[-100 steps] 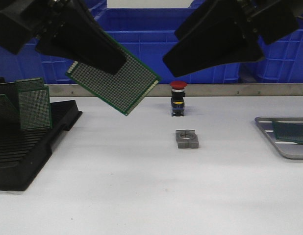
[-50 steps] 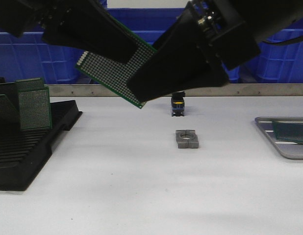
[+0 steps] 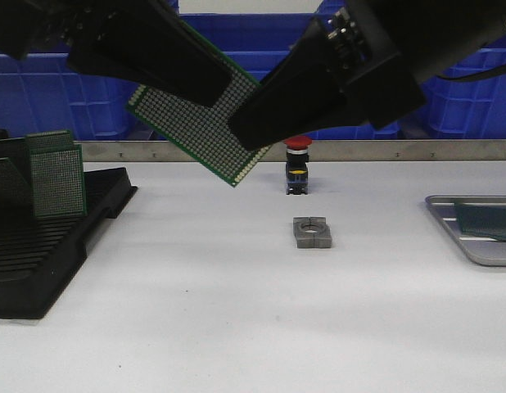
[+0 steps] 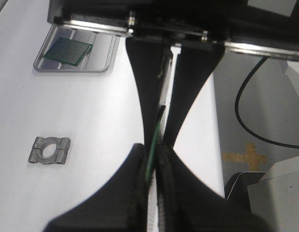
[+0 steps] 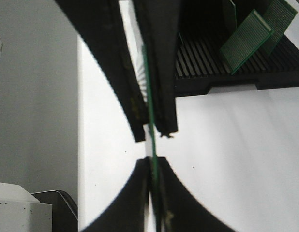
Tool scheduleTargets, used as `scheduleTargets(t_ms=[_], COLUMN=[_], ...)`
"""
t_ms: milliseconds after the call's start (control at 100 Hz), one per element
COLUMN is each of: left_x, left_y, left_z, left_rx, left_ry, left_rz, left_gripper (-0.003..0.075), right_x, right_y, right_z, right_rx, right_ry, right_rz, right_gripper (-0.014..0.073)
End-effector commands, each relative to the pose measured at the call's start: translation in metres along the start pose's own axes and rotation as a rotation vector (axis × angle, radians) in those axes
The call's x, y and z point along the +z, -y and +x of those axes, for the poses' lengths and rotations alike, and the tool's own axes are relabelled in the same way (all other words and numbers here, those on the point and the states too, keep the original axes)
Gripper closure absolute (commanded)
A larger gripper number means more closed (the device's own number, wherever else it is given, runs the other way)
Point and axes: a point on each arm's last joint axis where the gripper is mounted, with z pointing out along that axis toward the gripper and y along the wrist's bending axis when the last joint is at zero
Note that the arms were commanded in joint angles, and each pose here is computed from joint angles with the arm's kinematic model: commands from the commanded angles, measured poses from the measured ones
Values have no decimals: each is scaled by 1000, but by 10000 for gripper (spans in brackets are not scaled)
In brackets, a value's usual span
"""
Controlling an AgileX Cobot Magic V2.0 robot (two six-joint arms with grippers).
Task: Place circuit board on tray
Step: 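Place the second board on the silver tray with the right gripper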
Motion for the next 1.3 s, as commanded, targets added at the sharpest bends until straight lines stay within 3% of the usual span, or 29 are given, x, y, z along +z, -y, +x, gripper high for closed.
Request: scheduleTargets(t_ms=[0,150,240,580,770,1010,1180,1290], left_x=[-11,-11,-11,-39,-43,-42,-42,-42], left_y=[2,-1,-5,-24,-26,-26,-26,-26], left_z=[-22,-22,-21,-18,-17,-18,-19,-19], left_rx=[-11,-14,-16,-27,-39,-58,-61,-62], left_ry=[98,97,94,91,96,119,122,123], left_rz=[-39,-70,-109,-338,-348,-344,-344,-344], left_gripper=[615,286,183,176,176,176,176,176], right_x=[-8,-8,-8,-23,-45,-69,-72,-66], right_y=[2,2,2,27,54,93,109,115], right_z=[-17,-17,-17,11,46,99,135,157], right_rx=[40,40,44,292,411,771,948,1031], right_ry=[82,82,83,47,-4,-17,-64,-106], right_rz=[22,22,21,127,333,699,831,842], right_gripper=[716,716,716,716,716,716,716,716])
